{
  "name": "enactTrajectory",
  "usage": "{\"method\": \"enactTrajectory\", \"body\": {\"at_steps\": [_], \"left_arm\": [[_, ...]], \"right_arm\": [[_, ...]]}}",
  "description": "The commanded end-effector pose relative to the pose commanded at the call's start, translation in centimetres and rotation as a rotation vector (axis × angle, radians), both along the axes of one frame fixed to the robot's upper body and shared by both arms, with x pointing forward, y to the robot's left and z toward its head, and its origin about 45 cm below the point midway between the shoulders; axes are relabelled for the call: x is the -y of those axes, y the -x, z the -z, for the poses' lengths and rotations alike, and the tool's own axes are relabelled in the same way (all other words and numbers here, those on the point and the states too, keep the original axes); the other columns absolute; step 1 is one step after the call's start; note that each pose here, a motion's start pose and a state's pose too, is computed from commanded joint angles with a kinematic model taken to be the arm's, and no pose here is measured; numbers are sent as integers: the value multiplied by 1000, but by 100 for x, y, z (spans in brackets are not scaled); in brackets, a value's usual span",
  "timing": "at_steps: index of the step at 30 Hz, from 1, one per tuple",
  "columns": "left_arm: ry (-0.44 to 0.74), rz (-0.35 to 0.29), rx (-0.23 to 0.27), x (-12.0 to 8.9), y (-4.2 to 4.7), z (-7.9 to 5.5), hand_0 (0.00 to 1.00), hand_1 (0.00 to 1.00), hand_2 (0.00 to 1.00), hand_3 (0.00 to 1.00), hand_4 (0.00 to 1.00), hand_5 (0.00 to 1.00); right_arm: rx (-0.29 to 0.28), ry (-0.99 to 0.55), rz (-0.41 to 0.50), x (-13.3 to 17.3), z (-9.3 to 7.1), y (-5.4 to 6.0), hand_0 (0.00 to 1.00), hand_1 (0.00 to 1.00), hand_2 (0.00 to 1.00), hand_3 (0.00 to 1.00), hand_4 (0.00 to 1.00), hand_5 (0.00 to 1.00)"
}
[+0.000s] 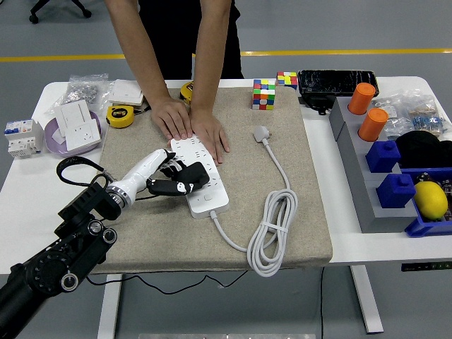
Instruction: Pick up the plug,place it near the board,insert it into the board,press the button
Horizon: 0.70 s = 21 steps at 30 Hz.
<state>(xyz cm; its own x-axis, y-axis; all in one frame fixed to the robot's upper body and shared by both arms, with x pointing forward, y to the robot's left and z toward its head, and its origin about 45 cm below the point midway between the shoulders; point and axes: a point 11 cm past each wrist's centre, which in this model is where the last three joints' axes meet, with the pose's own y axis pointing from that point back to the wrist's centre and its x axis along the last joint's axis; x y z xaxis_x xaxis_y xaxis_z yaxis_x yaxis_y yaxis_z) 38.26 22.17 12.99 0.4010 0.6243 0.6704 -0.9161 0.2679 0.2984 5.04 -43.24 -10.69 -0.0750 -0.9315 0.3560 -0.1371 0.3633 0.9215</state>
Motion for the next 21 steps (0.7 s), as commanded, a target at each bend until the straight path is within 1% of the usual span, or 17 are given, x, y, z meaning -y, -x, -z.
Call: {"method": "enactTrajectory", "body": {"at_steps": [9,14,18,19,21], "left_arm": [[-32,-30,12,-162,-75,-35,536,489,343,419,494,42],[-48,-51,7,-249,-105,-5,538,496,347,428,502,47],[-47,-61,3,-262,-108,38,538,496,347,428,502,47],[-47,-64,3,-261,-108,46,542,504,352,436,516,27],[-46,-64,3,-251,-105,53,542,504,352,436,516,27]], "right_arm": [[1,0,0,0,-1,-6,798,704,713,753,998,990],[1,0,1,2,-2,-8,798,704,713,753,998,990],[1,0,3,1,-1,-6,798,704,713,753,998,990],[2,-1,4,-2,0,-7,799,704,713,753,998,991],[3,-2,4,-6,0,-13,799,704,713,753,998,991]]}}
